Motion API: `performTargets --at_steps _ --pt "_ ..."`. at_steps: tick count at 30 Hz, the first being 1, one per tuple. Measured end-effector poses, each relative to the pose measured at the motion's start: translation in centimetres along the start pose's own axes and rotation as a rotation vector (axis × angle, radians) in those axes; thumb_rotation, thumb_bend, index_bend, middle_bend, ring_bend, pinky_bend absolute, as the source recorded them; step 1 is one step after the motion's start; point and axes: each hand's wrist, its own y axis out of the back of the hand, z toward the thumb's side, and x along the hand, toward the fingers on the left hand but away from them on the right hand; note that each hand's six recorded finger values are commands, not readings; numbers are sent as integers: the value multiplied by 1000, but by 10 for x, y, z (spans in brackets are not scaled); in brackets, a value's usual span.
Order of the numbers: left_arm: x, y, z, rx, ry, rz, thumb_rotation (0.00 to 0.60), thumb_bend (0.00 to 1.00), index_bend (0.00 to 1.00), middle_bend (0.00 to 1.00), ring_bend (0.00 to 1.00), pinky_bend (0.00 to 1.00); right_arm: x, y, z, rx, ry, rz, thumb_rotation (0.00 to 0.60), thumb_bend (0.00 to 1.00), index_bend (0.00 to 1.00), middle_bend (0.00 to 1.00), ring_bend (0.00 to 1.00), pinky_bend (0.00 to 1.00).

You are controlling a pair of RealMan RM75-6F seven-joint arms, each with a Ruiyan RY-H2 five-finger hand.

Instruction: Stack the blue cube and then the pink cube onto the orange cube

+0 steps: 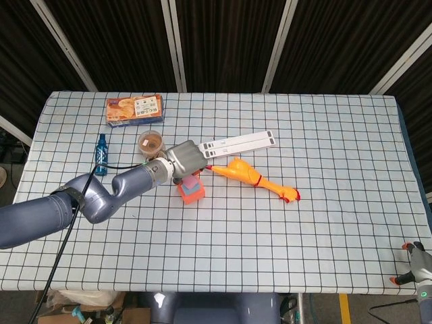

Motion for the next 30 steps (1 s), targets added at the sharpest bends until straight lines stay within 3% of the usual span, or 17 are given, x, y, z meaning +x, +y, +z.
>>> performTargets --at_steps 12,30 --pt "-4 8 -2 -11 3 -1 600 347 773 764 768 920 -1 0 -1 0 -2 5 600 122 210 80 241 264" --pt "-2 0 -11 -19 28 -29 600 351 781 765 769 919 0 0 -2 -5 -3 6 600 122 210 80 241 264"
